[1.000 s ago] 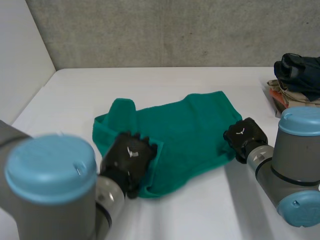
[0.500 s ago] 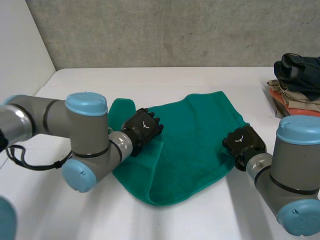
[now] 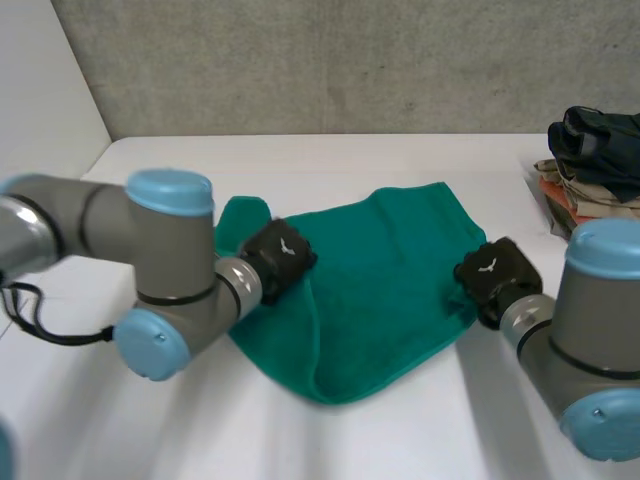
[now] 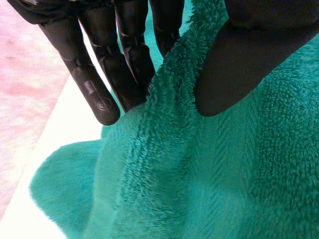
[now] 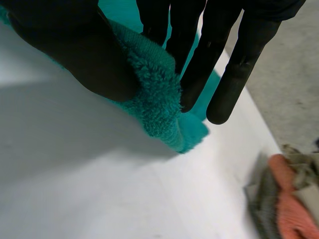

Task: Fold the laundry.

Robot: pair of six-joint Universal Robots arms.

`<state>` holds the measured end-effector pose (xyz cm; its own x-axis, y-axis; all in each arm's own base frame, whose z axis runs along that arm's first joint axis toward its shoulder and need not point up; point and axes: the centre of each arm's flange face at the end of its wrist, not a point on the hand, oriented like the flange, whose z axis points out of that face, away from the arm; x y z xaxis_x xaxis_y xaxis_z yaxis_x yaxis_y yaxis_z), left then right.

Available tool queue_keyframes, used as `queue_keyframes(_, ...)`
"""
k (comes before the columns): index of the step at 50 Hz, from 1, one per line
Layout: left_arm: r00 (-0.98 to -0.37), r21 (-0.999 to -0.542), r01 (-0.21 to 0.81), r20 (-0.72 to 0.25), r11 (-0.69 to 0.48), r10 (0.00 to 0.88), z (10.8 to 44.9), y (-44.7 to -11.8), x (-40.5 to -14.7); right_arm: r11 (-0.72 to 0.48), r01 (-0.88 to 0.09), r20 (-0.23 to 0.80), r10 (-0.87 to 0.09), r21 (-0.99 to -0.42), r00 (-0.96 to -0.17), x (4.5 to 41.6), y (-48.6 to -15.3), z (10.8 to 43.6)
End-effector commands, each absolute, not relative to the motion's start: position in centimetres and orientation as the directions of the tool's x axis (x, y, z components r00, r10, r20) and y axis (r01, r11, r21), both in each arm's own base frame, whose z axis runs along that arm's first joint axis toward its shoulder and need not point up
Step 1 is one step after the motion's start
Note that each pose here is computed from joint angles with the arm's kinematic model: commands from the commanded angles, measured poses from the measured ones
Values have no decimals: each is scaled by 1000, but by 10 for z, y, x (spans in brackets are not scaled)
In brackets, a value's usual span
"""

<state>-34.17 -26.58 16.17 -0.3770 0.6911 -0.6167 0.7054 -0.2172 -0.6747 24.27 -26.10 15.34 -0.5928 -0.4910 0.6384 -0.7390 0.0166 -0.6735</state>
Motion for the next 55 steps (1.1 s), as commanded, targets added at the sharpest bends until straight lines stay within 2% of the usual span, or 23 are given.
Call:
queue_keyframes(1,-611,-791,591,-566,-157,554,253,-239,-307,10,-774,699,-422,-633,-577,218,-262,211)
queue_keyframes(4,-672,-821,557,-537,-130,510,273,-221,-285,24,-810,729,-422,-585,-539,206,-254,236)
queue_keyframes(7,-688,-822,557,-536,-117,489,282,-205,-270,37,-847,756,-432,-530,-492,193,-244,258)
queue_keyframes(11,-661,-797,599,-542,-70,519,272,-173,-249,53,-878,770,-458,-475,-444,183,-235,266)
queue_keyframes(16,-609,-740,672,-522,38,597,230,-154,-238,52,-897,766,-500,-438,-404,183,-230,257)
queue_keyframes(21,-588,-698,708,-500,106,636,193,-169,-245,102,-912,720,-580,-398,-380,185,-239,225)
queue_keyframes(25,-615,-718,690,-515,92,597,183,-206,-258,134,-916,695,-613,-377,-376,189,-260,205)
queue_keyframes(27,-639,-738,671,-529,69,559,188,-226,-263,138,-913,708,-592,-383,-386,191,-275,206)
queue_keyframes(29,-687,-778,628,-544,18,482,205,-260,-270,133,-910,732,-554,-393,-397,193,-288,211)
queue_keyframes(31,-715,-796,604,-556,-25,424,221,-282,-274,86,-902,779,-475,-422,-410,202,-307,224)
queue_keyframes(33,-756,-821,558,-562,-118,336,254,-309,-280,37,-893,809,-408,-448,-422,211,-319,235)
queue_keyframes(34,-771,-827,541,-561,-155,302,267,-318,-282,-21,-879,835,-324,-477,-445,220,-332,249)
queue_keyframes(35,-806,-835,496,-545,-239,231,293,-337,-286,-56,-868,843,-274,-494,-462,225,-339,259)
queue_keyframes(37,-837,-831,453,-521,-325,166,319,-351,-289,-131,-841,849,-158,-525,-505,232,-352,281)
queue_keyframes(38,-849,-823,435,-510,-366,137,332,-356,-290,-217,-806,829,-30,-551,-559,237,-364,306)
queue_keyframes(40,-883,-789,391,-468,-474,50,367,-365,-287,-306,-765,785,81,-566,-614,242,-372,329)
queue_keyframes(42,-901,-766,369,-435,-526,1,384,-369,-283,-430,-708,707,196,-561,-679,249,-375,353)
queue_keyframes(45,-922,-742,334,-385,-582,-39,396,-371,-282,-527,-658,619,283,-538,-733,251,-375,371)
queue_keyframes(48,-941,-756,295,-337,-585,-40,398,-367,-276,-535,-653,614,283,-536,-736,251,-372,369)
queue_keyframes(50,-947,-782,279,-321,-558,-24,390,-365,-272,-524,-652,641,238,-548,-730,254,-369,355)
queue_keyframes(52,-947,-821,273,-320,-501,8,370,-362,-265,-518,-651,662,200,-554,-722,257,-366,344)
queue_keyframes(54,-947,-844,274,-321,-461,25,354,-360,-260,-490,-653,701,112,-578,-704,264,-358,321)
queue_keyframes(55,-943,-869,284,-329,-405,46,333,-355,-256,-466,-657,717,65,-593,-694,265,-354,308)
